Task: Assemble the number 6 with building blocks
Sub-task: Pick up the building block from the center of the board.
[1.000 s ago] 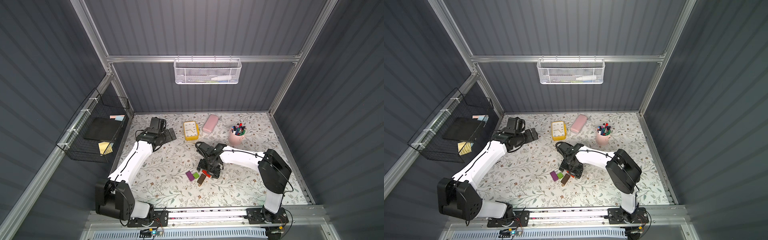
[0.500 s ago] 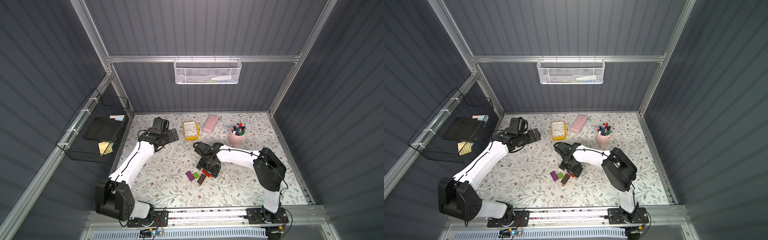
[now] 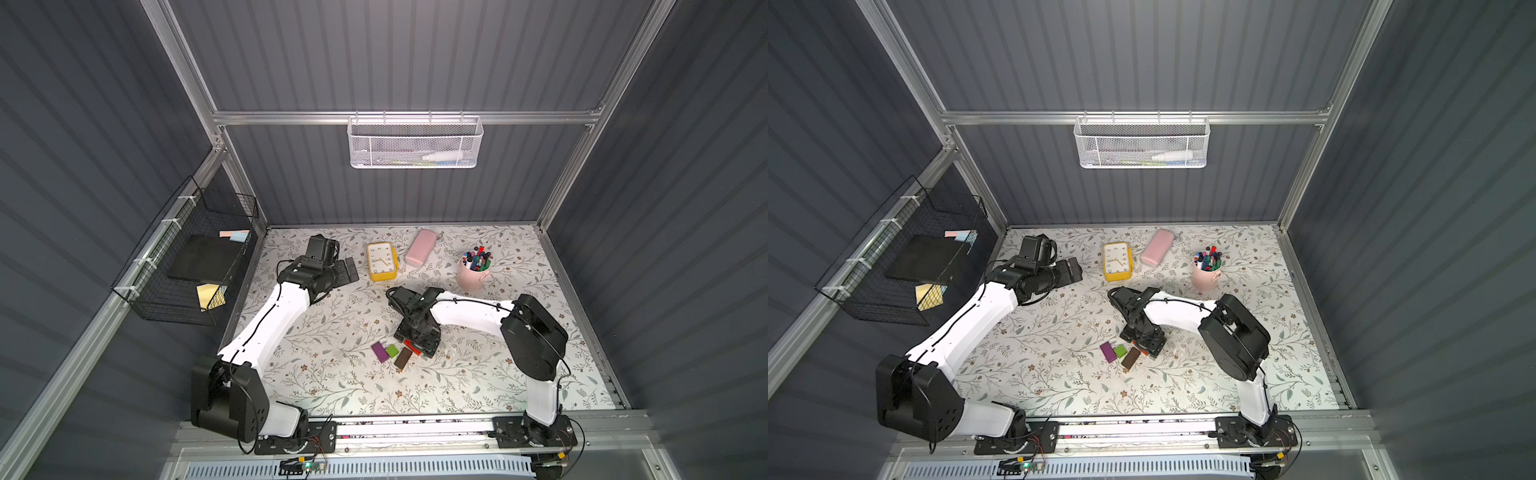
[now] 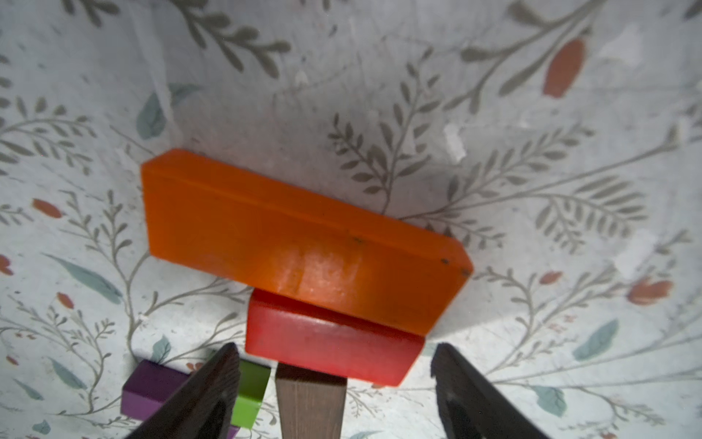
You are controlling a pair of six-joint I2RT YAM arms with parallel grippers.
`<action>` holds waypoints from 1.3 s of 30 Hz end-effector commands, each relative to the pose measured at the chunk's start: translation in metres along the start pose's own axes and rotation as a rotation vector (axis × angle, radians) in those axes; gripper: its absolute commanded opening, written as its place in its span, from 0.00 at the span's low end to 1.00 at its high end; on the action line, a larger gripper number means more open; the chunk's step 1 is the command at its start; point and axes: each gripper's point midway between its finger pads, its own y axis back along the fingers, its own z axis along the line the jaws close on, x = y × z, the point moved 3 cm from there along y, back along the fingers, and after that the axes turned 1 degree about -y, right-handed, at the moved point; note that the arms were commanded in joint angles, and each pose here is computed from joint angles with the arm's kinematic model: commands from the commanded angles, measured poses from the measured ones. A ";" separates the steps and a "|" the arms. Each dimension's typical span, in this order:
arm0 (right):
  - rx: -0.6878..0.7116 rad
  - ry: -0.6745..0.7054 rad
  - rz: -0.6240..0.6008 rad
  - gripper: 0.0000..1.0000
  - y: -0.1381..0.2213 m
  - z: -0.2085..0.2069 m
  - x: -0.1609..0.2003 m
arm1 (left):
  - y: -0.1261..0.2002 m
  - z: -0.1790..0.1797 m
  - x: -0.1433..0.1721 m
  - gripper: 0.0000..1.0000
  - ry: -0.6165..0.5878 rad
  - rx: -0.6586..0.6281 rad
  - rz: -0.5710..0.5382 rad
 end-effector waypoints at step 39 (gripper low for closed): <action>-0.274 -0.132 -0.179 0.60 0.111 0.035 0.002 | 0.014 -0.008 -0.007 0.99 -0.021 0.034 -0.036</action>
